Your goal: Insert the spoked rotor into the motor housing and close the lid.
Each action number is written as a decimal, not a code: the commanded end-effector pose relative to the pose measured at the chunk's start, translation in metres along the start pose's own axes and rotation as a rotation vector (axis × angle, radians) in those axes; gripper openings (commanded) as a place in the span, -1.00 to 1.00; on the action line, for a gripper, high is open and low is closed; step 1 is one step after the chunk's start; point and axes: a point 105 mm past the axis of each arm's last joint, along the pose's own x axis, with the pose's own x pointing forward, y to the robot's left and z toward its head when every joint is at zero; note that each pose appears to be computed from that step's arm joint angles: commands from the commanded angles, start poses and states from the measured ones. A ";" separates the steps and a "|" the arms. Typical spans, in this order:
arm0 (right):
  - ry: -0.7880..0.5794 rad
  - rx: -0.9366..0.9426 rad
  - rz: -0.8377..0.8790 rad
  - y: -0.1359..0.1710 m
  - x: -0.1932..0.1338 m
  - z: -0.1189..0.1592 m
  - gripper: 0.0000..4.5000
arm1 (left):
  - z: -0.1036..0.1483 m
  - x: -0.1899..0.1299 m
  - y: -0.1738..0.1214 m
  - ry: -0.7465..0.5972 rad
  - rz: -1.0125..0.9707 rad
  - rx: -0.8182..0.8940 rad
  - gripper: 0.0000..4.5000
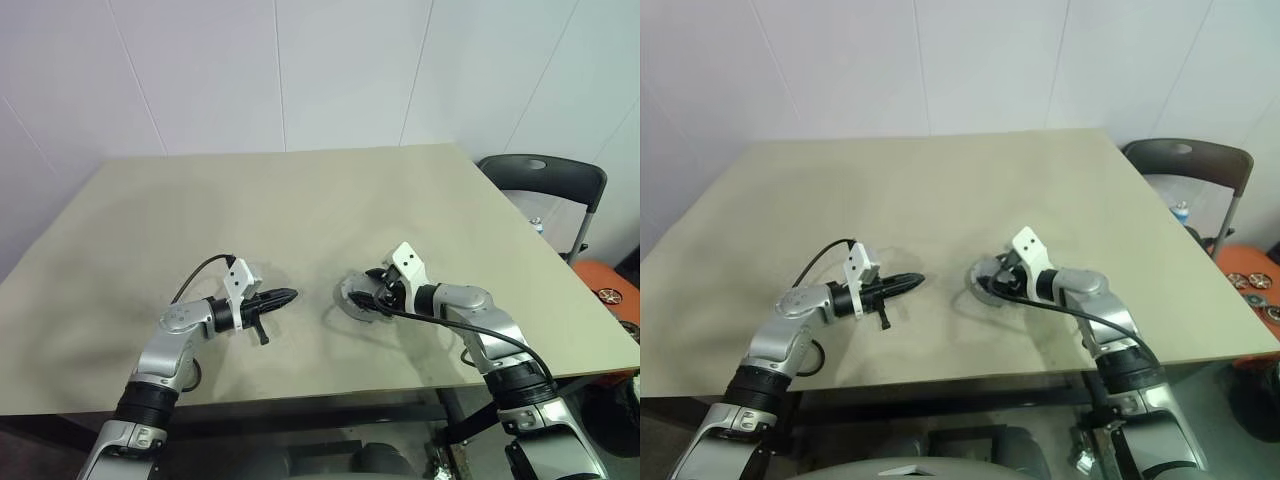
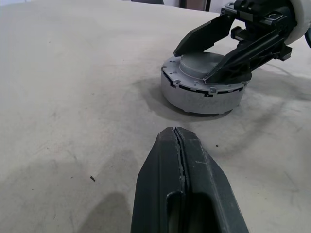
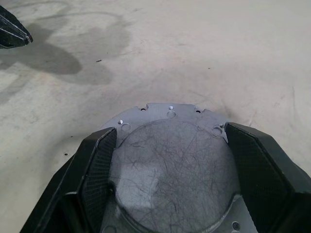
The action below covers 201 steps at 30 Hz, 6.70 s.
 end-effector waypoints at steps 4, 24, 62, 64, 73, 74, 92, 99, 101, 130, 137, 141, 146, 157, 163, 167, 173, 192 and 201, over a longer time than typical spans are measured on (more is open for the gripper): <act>0.036 -0.018 -0.133 -0.021 -0.002 -0.007 0.43 | 0.011 0.000 0.000 -0.026 -0.003 0.027 -1.00; 0.183 -0.023 -0.027 0.003 -0.001 -0.038 0.43 | 0.009 -0.001 -0.001 -0.021 -0.001 0.023 -1.00; 0.378 0.104 0.260 0.040 -0.030 -0.097 0.43 | 0.014 0.006 0.000 -0.031 -0.009 0.033 -1.00; 0.296 0.136 0.283 0.043 -0.028 -0.087 0.43 | 0.014 0.005 0.001 -0.029 -0.007 0.034 -1.00; 0.096 0.102 0.309 0.045 -0.022 -0.046 0.43 | 0.014 0.006 0.003 -0.025 -0.007 0.038 -1.00; 0.093 0.084 0.281 0.041 -0.020 -0.045 0.43 | 0.014 0.006 0.003 -0.025 -0.006 0.039 -1.00; -0.247 -0.118 0.254 0.026 -0.034 0.055 0.43 | 0.012 0.004 0.004 -0.019 0.005 0.038 -1.00; -0.191 -0.201 0.083 -0.004 -0.030 0.047 0.43 | 0.011 0.005 0.003 -0.019 0.001 0.035 -1.00; -0.159 -0.213 0.064 -0.007 -0.029 0.040 0.43 | 0.011 0.005 0.002 -0.018 -0.001 0.036 -1.00; 0.006 -0.175 0.043 -0.014 -0.024 -0.001 0.43 | 0.011 0.005 0.002 -0.018 -0.003 0.033 -1.00; 0.077 -0.159 0.032 -0.018 -0.024 -0.012 0.43 | 0.011 0.004 0.002 -0.019 -0.001 0.033 -1.00; 0.092 -0.147 0.038 -0.017 -0.025 -0.017 0.43 | 0.011 0.004 0.001 -0.020 -0.002 0.034 -1.00; 0.122 -0.117 0.059 -0.015 -0.026 -0.023 0.43 | 0.011 0.005 0.001 -0.021 -0.003 0.034 -1.00; 0.166 -0.090 0.025 -0.023 -0.028 -0.034 0.43 | 0.011 0.006 0.000 -0.022 -0.007 0.030 -1.00; 0.191 -0.078 0.041 -0.018 -0.027 -0.044 0.43 | 0.015 0.015 -0.002 -0.044 -0.029 0.025 -1.00; 0.182 -0.079 0.045 -0.017 -0.024 -0.041 0.43 | 0.021 0.048 -0.002 -0.053 -0.092 0.024 -1.00; 0.172 -0.076 0.048 -0.011 -0.023 -0.041 0.43 | 0.027 0.105 -0.014 -0.019 -0.226 0.065 -1.00; 0.134 -0.046 0.032 0.004 -0.026 -0.040 0.43 | -0.008 0.145 -0.051 0.158 -0.353 0.238 -1.00; 0.064 0.023 0.097 0.013 -0.024 -0.027 0.99 | -0.015 0.137 -0.059 0.155 -0.410 0.191 -1.00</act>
